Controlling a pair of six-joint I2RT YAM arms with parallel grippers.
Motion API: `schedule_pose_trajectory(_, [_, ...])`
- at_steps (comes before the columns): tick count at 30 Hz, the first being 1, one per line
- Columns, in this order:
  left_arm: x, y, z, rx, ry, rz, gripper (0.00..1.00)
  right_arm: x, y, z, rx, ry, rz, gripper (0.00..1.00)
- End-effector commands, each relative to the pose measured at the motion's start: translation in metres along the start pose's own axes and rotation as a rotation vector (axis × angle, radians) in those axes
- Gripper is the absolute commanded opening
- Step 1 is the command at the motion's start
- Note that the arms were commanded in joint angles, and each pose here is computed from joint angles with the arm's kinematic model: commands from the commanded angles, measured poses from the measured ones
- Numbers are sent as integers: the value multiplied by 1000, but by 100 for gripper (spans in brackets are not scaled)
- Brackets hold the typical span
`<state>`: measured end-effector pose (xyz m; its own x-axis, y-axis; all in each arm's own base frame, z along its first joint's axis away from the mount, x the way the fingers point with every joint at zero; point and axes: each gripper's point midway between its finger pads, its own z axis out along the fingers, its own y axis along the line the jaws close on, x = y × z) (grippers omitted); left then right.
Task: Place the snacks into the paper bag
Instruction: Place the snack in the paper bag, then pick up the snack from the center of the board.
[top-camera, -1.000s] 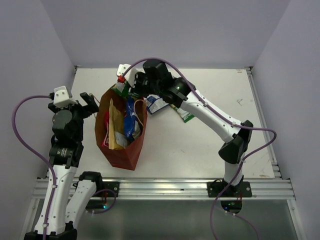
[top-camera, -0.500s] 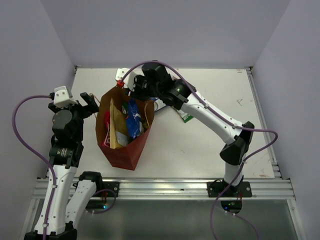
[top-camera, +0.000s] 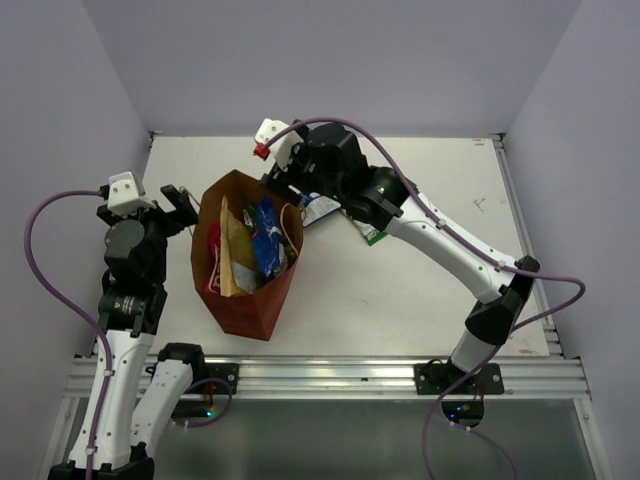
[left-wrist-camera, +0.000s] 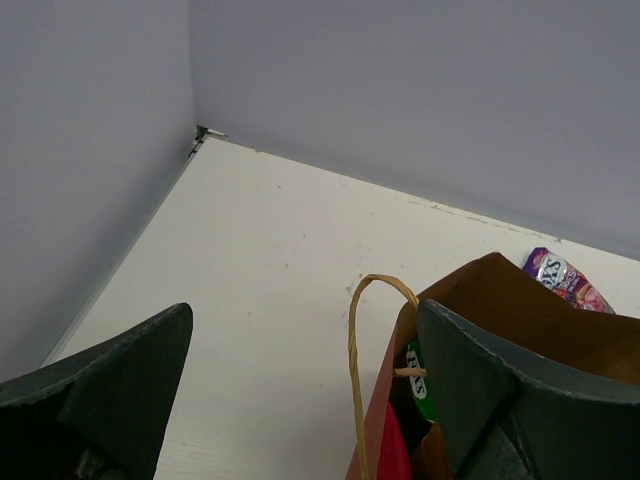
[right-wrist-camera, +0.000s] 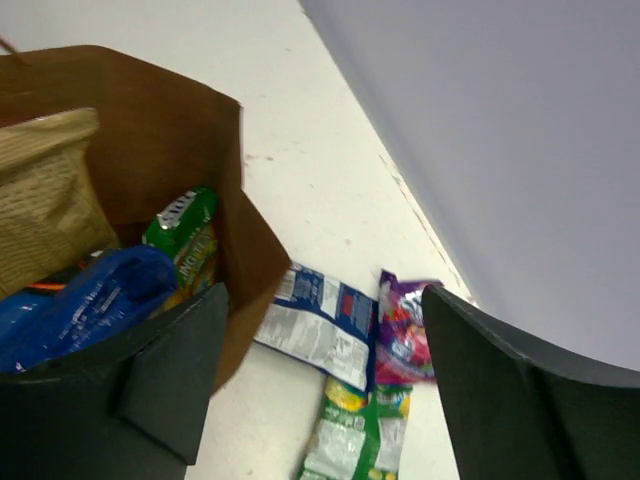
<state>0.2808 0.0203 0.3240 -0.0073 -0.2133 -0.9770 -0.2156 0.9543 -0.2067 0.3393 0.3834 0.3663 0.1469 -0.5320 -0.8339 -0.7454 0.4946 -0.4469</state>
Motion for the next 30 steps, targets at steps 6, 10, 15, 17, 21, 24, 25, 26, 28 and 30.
schedule_pose_trajectory(6, [-9, -6, 1, 29, -37, 1, 97, 37, -88, -71, 481, 40, 320, 94])
schedule_pose_trajectory(10, [-8, -7, 2, 33, -32, 2, 97, 87, -117, -104, 603, 31, 597, 98])
schedule_pose_trajectory(15, [-7, -7, 3, 32, -29, 3, 97, 176, -125, -122, 759, 69, 925, 98])
schedule_pose_trajectory(17, [-7, -7, 3, 32, -28, 3, 97, 202, -131, -129, 818, 83, 1009, 98])
schedule_pose_trajectory(21, [-7, -7, 3, 31, -30, 1, 97, 259, -121, -126, 881, 149, 1192, 99])
schedule_pose_trajectory(24, [-7, -7, 3, 31, -30, 3, 97, 290, -117, -123, 908, 171, 1291, 99])
schedule_pose_trajectory(25, [-7, -7, 3, 31, -30, 3, 97, 291, -116, -117, 883, 151, 1319, 98])
schedule_pose_trajectory(26, [-7, -7, 3, 30, -28, 3, 97, 300, -117, -116, 890, 148, 1348, 98])
schedule_pose_trajectory(28, [-7, -7, 2, 30, -28, 3, 97, 326, -107, -106, 873, 181, 1426, 98])
schedule_pose_trajectory(30, [-6, -7, 2, 30, -27, 4, 97, 337, -102, -99, 864, 193, 1477, 97])
